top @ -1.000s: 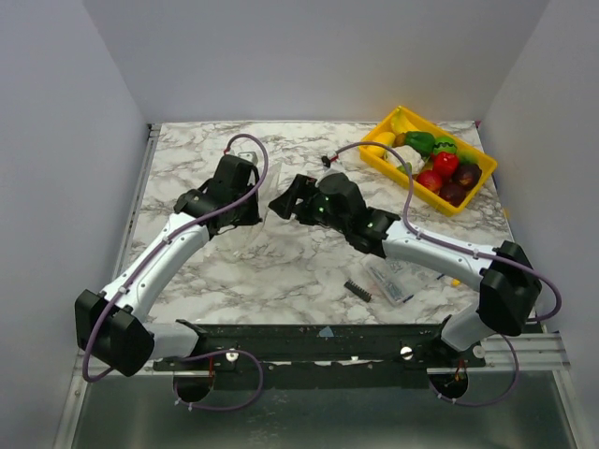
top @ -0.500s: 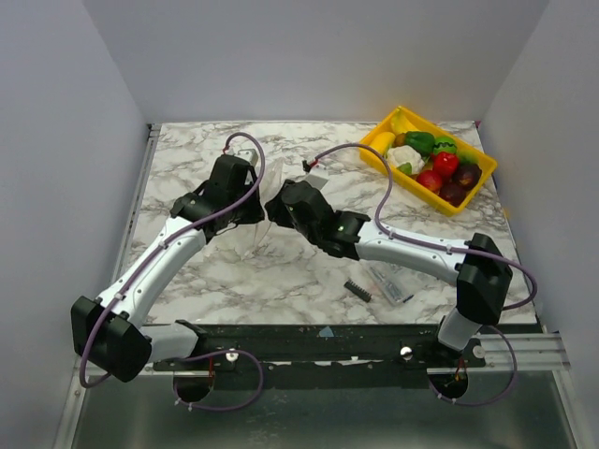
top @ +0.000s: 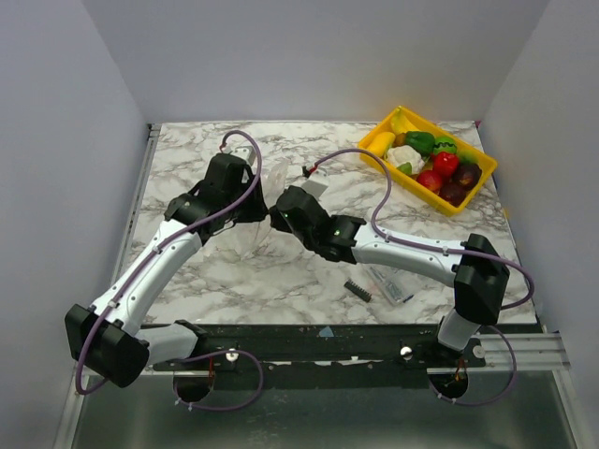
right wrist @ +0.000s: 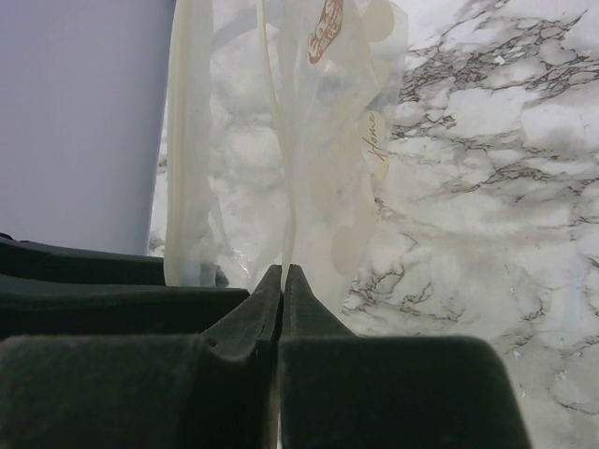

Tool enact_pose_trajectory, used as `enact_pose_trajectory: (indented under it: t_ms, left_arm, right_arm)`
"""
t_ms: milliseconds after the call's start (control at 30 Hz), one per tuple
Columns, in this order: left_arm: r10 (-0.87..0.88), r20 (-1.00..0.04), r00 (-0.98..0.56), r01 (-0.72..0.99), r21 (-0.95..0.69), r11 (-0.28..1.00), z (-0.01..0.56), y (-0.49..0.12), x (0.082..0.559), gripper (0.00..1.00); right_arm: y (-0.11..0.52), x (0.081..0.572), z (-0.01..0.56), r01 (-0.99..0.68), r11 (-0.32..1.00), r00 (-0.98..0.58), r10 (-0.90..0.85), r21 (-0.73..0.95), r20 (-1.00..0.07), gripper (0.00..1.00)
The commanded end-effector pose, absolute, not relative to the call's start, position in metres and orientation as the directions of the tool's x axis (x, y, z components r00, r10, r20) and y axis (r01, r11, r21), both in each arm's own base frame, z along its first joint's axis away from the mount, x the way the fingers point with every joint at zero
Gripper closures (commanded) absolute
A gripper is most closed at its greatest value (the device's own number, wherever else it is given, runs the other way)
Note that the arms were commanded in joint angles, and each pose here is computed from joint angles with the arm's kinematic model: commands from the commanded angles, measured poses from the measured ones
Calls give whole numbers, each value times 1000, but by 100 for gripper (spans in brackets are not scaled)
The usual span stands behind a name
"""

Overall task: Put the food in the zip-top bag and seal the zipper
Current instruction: Open the zipper of the food storage bag at the center of the board.

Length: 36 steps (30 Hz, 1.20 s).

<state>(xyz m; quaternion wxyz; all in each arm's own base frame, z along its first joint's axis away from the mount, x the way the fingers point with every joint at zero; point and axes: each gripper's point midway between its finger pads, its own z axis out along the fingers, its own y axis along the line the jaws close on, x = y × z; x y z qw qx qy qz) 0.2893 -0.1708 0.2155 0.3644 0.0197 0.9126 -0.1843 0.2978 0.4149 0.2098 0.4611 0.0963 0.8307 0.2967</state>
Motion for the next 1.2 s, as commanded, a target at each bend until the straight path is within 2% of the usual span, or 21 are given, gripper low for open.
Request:
enact_pose_trajectory:
  t_ms: [0, 100, 200, 300, 433, 600, 733, 800, 900, 967, 1067, 1167]
  left_arm:
    - [-83, -737, -671, 170, -261, 950, 240, -158, 299, 55]
    - [-67, -749, -659, 181, -244, 953, 242, -158, 303, 49]
    - [-43, -734, -678, 211, -250, 945, 238, -165, 303, 54]
    - [-25, -736, -677, 227, -242, 943, 232, -165, 302, 82]
    - [-11, -746, -666, 222, -213, 951, 233, -157, 298, 100]
    - [20, -777, -629, 138, -86, 987, 248, -127, 303, 100]
    - [63, -768, -637, 50, 40, 998, 261, -105, 315, 100]
    - [55, -760, -648, 48, 31, 998, 263, -109, 320, 100]
    - [61, -753, -655, 85, 8, 996, 265, -124, 330, 100]
    - [85, -726, -683, 69, 52, 996, 260, -122, 336, 100]
    - [110, -699, -707, 79, 76, 994, 246, -124, 342, 100]
    - [103, -666, -739, 134, 5, 991, 225, -144, 343, 100]
  right_arm:
    - [425, 292, 215, -120, 754, -565, 483, 646, -669, 99]
    - [426, 289, 218, -126, 726, -571, 503, 676, -648, 99]
    - [427, 289, 224, -136, 721, -569, 504, 679, -649, 99]
    - [425, 289, 231, -139, 712, -562, 515, 688, -647, 99]
    - [421, 286, 237, -134, 696, -559, 534, 705, -634, 99]
    - [414, 296, 232, -121, 689, -582, 535, 715, -613, 100]
    - [420, 303, 223, -191, 695, -644, 444, 694, -622, 100]
    - [423, 306, 221, -223, 689, -671, 406, 690, -621, 100]
    - [425, 309, 231, -288, 612, -691, 399, 736, -602, 100]
    - [416, 315, 225, -287, 602, -699, 400, 745, -593, 100]
    - [406, 325, 203, -275, 576, -749, 374, 770, -547, 100]
    - [400, 330, 182, -303, 571, -760, 338, 763, -555, 100]
